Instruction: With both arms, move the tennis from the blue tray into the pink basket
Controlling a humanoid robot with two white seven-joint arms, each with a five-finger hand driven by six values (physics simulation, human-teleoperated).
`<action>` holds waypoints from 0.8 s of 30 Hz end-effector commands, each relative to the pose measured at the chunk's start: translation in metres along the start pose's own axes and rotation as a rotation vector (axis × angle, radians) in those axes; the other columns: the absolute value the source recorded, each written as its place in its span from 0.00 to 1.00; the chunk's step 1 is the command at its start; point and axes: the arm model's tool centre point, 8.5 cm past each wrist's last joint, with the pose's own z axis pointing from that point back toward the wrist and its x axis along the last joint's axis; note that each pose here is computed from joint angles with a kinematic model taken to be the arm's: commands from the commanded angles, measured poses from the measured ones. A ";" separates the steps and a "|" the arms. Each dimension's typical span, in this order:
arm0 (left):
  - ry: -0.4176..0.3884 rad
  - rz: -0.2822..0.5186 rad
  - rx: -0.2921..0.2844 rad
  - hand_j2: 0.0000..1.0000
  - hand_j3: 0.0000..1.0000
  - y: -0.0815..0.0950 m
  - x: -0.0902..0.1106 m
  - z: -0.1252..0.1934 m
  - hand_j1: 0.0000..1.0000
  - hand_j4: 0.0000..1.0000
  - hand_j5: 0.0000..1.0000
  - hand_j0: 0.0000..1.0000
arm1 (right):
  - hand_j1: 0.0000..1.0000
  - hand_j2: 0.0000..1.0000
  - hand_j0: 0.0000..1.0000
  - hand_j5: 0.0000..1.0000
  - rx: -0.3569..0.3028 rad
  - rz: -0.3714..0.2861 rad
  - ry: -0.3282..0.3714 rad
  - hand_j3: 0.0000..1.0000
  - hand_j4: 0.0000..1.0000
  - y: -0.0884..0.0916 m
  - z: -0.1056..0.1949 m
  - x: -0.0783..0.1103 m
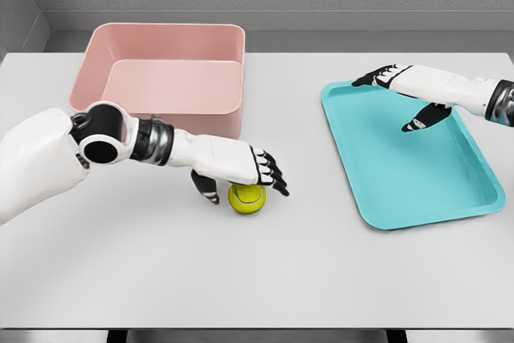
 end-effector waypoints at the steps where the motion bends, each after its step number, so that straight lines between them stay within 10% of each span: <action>1: -0.001 0.000 0.011 1.00 1.00 0.003 0.001 0.000 1.00 1.00 1.00 1.00 | 1.00 1.00 1.00 1.00 -0.006 -0.006 0.000 1.00 1.00 -0.001 0.000 0.000; 24: 0.003 0.032 -0.003 1.00 1.00 -0.012 -0.001 -0.001 1.00 1.00 1.00 1.00 | 1.00 1.00 1.00 1.00 -0.006 -0.006 -0.003 1.00 1.00 0.000 0.000 0.001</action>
